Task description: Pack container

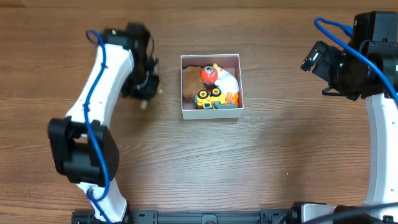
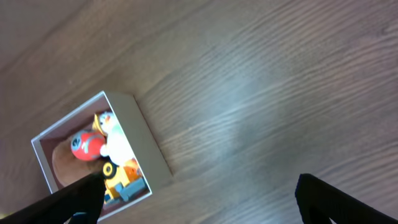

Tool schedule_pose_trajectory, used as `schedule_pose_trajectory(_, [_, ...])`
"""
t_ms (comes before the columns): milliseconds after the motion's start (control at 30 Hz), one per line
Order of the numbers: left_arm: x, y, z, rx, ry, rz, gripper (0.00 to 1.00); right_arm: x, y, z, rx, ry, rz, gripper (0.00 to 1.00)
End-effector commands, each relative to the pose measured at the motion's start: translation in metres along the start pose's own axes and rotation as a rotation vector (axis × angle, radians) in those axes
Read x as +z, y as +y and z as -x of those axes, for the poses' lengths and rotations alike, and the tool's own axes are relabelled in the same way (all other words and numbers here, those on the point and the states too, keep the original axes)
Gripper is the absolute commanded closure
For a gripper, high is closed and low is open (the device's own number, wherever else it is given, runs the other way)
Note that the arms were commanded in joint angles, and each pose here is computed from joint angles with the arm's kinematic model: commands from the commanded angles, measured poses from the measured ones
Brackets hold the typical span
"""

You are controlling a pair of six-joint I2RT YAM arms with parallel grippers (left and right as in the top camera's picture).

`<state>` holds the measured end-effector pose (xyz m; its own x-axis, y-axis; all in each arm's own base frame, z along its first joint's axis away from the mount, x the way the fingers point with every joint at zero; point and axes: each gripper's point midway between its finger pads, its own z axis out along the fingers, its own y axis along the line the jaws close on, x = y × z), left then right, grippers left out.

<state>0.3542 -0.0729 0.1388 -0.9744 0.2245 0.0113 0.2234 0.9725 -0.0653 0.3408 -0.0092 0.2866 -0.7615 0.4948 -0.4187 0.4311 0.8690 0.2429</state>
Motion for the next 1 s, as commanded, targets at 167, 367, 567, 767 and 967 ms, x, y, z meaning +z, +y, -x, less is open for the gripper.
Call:
schedule_pose_trajectory(167, [-0.042,-0.152,0.040,0.512,-0.279,-0.040,0.93,-0.005,0.000,0.002,0.000,-0.018,0.005,0.00])
schedule_pose_trajectory(367, [0.044,-0.174,0.053,0.580,-0.137,-0.002,0.91,-0.005,0.000,0.002,0.001,-0.015,0.004,0.00])
schedule_pose_trajectory(567, [0.028,-0.169,0.053,0.484,-0.122,0.010,0.00,-0.005,0.000,0.003,0.001,-0.019,0.006,0.00])
schedule_pose_trajectory(767, [-0.136,-0.121,0.043,0.242,-0.406,0.094,0.00,-0.019,0.003,0.007,-0.077,-0.065,0.028,0.00])
schedule_pose_trajectory(967, [-0.286,-0.026,-0.065,-0.176,-0.796,0.170,0.00,-0.174,0.045,-0.022,-0.390,-0.429,0.427,0.00])
